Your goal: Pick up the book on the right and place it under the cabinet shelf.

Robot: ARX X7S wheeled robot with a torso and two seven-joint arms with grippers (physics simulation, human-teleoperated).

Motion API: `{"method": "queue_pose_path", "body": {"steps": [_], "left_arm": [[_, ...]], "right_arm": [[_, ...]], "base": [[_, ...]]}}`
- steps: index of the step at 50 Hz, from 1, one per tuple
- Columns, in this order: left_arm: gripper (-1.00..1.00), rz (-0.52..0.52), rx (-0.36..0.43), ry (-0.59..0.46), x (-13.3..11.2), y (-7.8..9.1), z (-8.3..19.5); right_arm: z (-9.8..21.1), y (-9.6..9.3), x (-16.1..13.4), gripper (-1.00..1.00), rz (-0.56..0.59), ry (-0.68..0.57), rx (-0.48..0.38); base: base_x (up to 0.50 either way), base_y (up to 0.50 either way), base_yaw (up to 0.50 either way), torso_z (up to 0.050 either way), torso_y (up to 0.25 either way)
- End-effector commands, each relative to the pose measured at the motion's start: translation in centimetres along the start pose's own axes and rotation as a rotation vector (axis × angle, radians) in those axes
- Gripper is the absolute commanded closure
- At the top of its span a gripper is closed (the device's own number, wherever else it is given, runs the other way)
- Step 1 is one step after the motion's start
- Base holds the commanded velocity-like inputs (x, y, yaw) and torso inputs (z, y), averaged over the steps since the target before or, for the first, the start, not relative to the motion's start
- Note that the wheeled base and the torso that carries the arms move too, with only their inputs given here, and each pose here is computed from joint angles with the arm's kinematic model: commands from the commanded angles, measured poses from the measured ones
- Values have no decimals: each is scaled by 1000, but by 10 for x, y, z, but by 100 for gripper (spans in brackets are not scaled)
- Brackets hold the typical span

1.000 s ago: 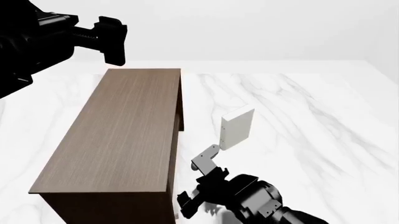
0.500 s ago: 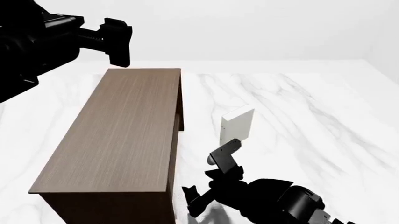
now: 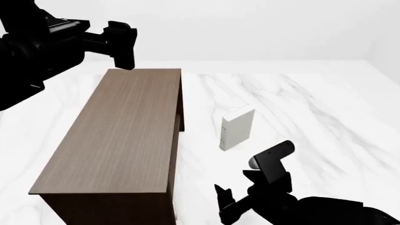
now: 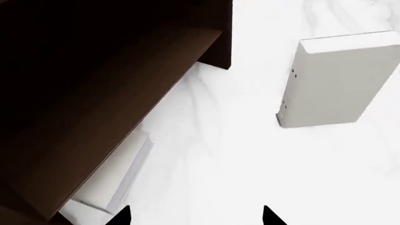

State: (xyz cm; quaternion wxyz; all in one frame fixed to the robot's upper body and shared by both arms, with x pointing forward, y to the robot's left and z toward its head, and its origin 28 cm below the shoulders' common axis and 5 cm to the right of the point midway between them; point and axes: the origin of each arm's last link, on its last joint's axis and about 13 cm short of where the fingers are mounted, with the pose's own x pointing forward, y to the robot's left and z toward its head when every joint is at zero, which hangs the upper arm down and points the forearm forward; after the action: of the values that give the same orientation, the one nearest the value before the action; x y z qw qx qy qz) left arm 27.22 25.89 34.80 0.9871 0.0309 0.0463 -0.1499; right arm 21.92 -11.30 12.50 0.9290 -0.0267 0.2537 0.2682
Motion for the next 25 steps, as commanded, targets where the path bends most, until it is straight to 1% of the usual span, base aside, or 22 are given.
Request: {"method": "queue_pose_path", "body": {"steps": [1, 7, 14, 25], "left_arm": [[-100, 3, -41, -27, -4, 3, -5], [-100, 31, -71, -39, -13, 8, -12], [-100, 76, -105, -46, -26, 14, -20], [-100, 151, -155, -63, -47, 23, -29]], "right_arm": [[2, 7, -46, -100, -113, -32, 9], [7, 12, -60, -100, -161, -60, 17], [17, 13, -66, -100, -209, -74, 8], [17, 22, -80, -100, -264, -98, 15]], "base": [[0, 0, 0, 0, 0], [0, 0, 0, 0, 0], [0, 0, 0, 0, 0], [0, 0, 0, 0, 0]]}}
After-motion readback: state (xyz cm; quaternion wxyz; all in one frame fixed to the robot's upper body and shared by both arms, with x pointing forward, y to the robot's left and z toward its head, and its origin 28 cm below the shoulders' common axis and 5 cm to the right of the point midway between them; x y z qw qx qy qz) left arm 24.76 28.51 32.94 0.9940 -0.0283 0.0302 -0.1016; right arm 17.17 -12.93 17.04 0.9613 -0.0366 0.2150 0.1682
